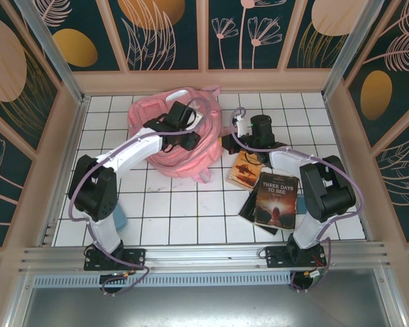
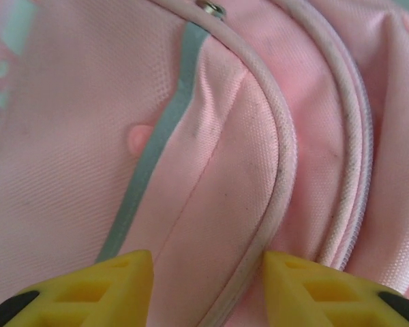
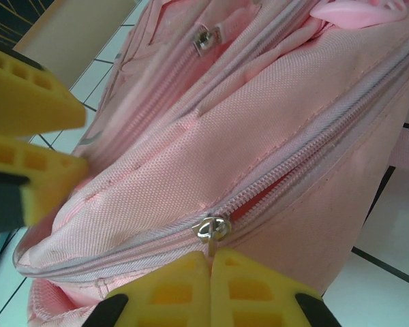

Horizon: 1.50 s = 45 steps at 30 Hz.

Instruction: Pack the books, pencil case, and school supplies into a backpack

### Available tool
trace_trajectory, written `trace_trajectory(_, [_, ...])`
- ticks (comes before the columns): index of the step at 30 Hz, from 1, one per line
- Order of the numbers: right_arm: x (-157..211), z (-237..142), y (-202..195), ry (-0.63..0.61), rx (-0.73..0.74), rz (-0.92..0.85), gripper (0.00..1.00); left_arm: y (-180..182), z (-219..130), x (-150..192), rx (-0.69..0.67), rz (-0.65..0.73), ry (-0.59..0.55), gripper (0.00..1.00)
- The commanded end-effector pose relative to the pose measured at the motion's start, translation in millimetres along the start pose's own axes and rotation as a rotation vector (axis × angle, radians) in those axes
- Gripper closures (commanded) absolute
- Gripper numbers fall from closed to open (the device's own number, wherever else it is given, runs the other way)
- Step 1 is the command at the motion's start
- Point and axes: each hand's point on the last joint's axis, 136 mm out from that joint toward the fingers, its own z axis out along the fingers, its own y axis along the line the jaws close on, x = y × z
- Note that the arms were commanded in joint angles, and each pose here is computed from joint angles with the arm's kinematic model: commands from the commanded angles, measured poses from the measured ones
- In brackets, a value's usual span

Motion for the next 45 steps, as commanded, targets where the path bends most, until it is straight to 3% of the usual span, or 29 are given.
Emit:
trace_trajectory(1, [-32.3,-4.3,13.3,-0.086,-0.056,-0.069,1.00,-6.9,4.6,-1.1,0.050,0.070,0.021,0.51])
trace_trajectory(7, [-32.9,-4.9,12.3,-0.087,-0.051,-0.070,1.00,16.7,18.5,-5.0,-0.069,0.063,0.032,0.67])
trace_trajectory(14, [-33.4,-7.1,9.7,-0.085,-0.024,-0.083,1.00,9.1,25.0,-13.0,-0.004,0.108,0.018,0.78])
trace_trajectory(20, [-22.6,-8.0,-0.5,-0.048,0.023,-0.069,1.00,23.8,23.0,-24.0,-0.090,0.105,-0.018,0.95])
trace_trajectory(25, [-3.9,6.4,-7.7,0.075,-0.004,-0.057,0.65,22.3,3.7,-27.4,-0.086,0.121,-0.078,0.99])
trace_trajectory(29, [1.0,14.6,-10.8,0.133,-0.060,-0.097,0.47,23.0,-7.3,-26.6,-0.090,0.126,-0.093,0.99])
trace_trajectory(39, [5.8,20.0,6.3,0.230,-0.274,-0.192,0.43,35.6,-36.1,-33.2,-0.168,0.124,-0.169,1.00])
trace_trajectory(45, [14.7,17.0,3.5,0.261,-0.268,-0.204,0.37,50.5,-59.8,-47.6,-0.261,0.106,-0.241,1.00])
